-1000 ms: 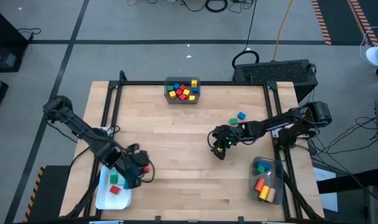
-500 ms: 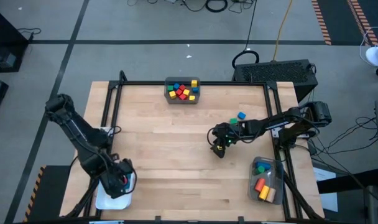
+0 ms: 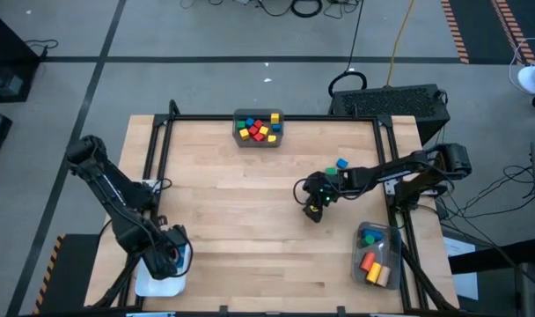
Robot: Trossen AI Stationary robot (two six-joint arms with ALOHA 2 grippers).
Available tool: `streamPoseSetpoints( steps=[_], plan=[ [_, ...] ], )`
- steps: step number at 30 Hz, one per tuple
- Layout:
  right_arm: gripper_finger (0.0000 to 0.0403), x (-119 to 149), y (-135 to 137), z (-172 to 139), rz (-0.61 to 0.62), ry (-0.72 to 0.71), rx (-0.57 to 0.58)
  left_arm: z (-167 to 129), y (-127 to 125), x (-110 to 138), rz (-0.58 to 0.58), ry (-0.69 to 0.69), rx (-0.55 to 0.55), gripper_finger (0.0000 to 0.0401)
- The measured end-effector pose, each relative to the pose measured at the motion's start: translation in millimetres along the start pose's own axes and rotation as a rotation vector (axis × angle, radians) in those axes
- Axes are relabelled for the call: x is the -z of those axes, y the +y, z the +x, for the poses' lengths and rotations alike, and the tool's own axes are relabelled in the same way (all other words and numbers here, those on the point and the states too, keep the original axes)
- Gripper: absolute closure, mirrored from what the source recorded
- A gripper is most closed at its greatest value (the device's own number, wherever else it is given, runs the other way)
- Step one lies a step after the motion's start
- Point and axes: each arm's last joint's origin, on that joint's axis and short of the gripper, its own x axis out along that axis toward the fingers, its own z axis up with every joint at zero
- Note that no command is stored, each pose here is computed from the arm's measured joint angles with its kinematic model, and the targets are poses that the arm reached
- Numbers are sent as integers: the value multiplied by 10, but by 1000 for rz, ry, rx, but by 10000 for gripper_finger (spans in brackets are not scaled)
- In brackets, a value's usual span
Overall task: Sort blocks by size
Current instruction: Put the red half circle block into the white bin
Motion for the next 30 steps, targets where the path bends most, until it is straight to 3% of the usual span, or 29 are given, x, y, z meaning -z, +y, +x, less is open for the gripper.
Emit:
streamPoseSetpoints(
  steps=[4, 11, 24, 30],
  plan=[
    [216, -41, -15, -108, 1, 19, -1, 9, 5, -1, 17, -4, -15, 296],
    [216, -128, -46, -378, -19, 5, 39, 7, 24, -59, 189, -51, -37, 296],
    [216, -164, -79, -576, -4, -71, 92, 9, 25, -92, -6, -55, -21, 293],
    [216, -135, -94, -576, -7, -41, 108, 10, 22, -95, -67, -23, -5, 237]
  ],
)
